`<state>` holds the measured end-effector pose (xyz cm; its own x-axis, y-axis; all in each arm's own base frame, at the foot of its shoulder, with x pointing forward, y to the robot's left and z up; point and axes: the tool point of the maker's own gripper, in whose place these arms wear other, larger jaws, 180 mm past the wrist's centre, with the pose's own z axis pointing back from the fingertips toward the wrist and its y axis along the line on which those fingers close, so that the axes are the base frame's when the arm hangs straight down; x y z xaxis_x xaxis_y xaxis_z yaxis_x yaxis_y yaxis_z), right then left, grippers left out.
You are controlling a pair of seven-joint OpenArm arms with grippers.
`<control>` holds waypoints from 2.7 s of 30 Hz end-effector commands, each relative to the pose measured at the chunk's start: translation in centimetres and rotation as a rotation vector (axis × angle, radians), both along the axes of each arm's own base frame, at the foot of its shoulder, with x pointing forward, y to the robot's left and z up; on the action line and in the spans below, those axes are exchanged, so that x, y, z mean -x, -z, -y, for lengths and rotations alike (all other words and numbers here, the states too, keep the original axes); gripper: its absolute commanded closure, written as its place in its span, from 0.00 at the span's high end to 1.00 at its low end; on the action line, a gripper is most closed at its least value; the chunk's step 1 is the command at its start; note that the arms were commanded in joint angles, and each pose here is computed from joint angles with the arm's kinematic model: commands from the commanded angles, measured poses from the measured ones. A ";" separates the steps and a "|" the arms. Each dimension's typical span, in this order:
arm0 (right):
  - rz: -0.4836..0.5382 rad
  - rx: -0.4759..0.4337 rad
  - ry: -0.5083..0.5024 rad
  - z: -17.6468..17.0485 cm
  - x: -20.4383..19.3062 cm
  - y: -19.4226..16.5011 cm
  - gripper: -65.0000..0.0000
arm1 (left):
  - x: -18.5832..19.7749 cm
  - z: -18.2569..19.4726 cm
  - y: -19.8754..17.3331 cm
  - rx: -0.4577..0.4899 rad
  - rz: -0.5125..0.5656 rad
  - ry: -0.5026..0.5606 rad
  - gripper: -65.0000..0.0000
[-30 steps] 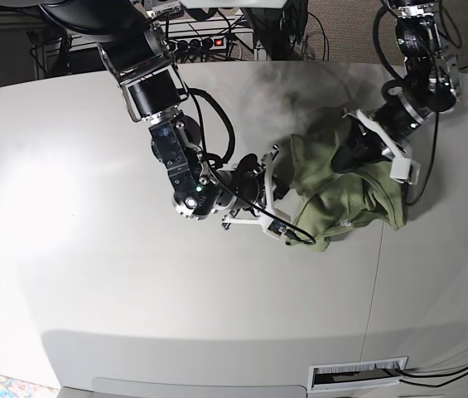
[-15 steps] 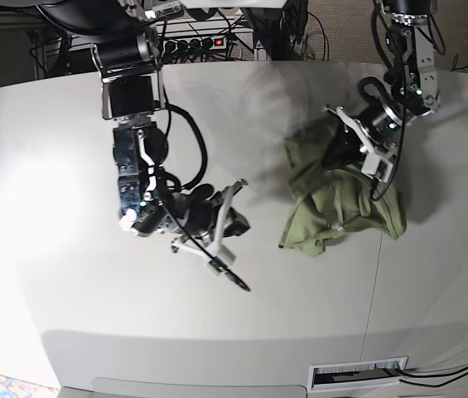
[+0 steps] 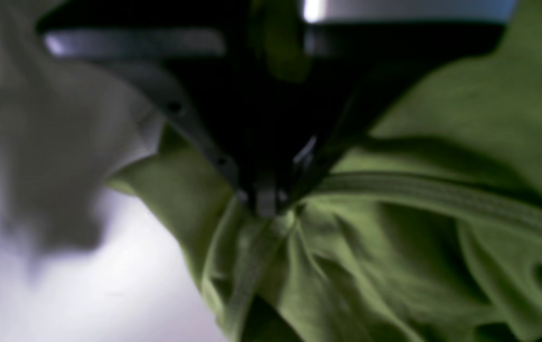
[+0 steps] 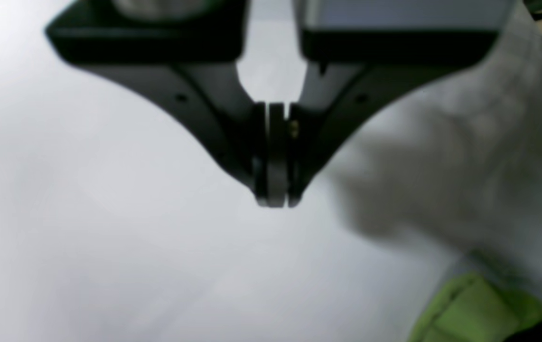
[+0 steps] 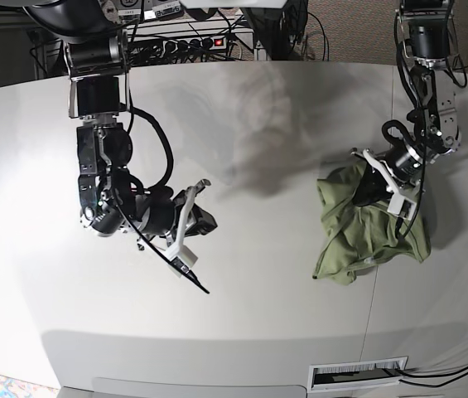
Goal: Fold the T-shirt properly
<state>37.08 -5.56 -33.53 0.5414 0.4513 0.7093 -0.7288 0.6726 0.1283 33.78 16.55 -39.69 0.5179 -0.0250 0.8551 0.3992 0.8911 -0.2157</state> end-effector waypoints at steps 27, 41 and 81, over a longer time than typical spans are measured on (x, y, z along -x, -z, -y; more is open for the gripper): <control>0.055 -0.018 0.008 1.0 -0.9 -1.9 0.00 | -0.5 -1.2 -4.8 -0.152 0.106 0.188 0.00; 0.037 0.107 0.000 3.3 0.3 -1.7 0.00 | 2.4 0.6 -12.8 -0.164 0.155 0.223 0.00; -0.295 0.190 0.337 16.0 27.2 1.8 0.00 | 28.9 -3.1 -5.7 -0.029 -0.417 -0.138 0.00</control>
<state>9.51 -21.49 -35.90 0.8574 0.3138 0.4079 -0.4053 0.9002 0.1594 4.99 19.56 -34.50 0.8235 0.0494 0.5651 0.1544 0.9391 -0.3070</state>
